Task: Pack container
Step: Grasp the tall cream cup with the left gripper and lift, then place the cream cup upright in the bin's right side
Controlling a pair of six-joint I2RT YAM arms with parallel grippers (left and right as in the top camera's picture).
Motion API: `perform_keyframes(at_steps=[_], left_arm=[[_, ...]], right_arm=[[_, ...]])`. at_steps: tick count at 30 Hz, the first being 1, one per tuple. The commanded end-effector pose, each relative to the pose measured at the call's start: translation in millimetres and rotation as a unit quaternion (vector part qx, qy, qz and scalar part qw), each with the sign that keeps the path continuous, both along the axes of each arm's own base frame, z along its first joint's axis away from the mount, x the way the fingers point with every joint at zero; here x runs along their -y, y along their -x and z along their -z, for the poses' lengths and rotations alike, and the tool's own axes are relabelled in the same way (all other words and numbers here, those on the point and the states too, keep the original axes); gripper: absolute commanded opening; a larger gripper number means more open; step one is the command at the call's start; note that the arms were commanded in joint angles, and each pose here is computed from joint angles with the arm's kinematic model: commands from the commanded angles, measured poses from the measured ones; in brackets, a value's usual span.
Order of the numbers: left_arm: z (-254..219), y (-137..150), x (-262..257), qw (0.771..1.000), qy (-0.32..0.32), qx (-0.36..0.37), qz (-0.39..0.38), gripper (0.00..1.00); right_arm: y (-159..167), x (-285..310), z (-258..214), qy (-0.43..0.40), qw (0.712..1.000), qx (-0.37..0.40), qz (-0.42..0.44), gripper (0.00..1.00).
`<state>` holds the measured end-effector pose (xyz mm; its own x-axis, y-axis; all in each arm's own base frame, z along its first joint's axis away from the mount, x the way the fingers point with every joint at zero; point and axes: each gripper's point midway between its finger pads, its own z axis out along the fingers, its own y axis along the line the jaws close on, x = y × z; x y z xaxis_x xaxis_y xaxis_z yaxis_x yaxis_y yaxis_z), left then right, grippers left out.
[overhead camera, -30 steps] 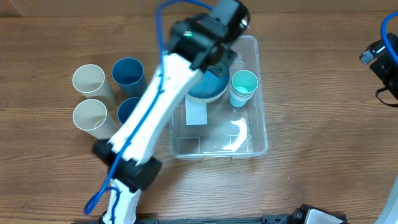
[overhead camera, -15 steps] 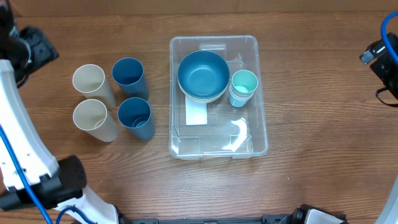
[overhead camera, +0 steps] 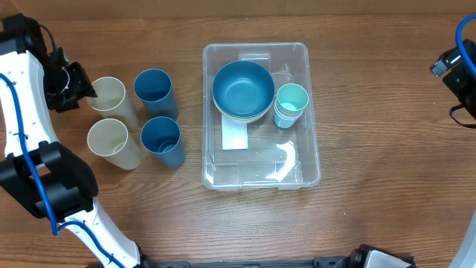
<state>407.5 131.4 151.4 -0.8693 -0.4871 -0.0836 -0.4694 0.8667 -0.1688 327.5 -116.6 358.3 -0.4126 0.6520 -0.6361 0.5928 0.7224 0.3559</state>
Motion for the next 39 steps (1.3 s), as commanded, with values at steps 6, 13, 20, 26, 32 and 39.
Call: perform_keyframes(at_steps=[6, 13, 20, 26, 32, 39], left_arm=[[33, -3, 0, 0.999, -0.009, -0.037, 0.010, 0.04], [-8, 28, -49, 0.984, -0.124, -0.063, -0.109, 0.04], [-230, 39, 8, 0.956, -0.158, 0.242, -0.052, 0.04], [-321, 67, 164, 0.882, -0.146, 0.407, 0.186, 0.04], [-258, 71, 292, 0.851, -0.099, 0.327, 0.398, 0.04], [-164, 69, 384, 0.811, -0.089, 0.208, 0.539, 0.04]], right_arm=[[-1, 1, -2, -0.001, 1.000, 0.004, 0.000, 1.00], [-1, 1, -2, -0.001, 1.000, 0.004, 0.000, 1.00], [-1, 1, -2, -0.001, 1.000, 0.004, 0.000, 1.00], [-1, 1, -2, -0.001, 1.000, 0.004, 0.000, 1.00], [-1, 1, -2, -0.001, 1.000, 0.004, 0.000, 1.00], [-1, 1, -2, -0.001, 1.000, 0.004, 0.000, 1.00]])
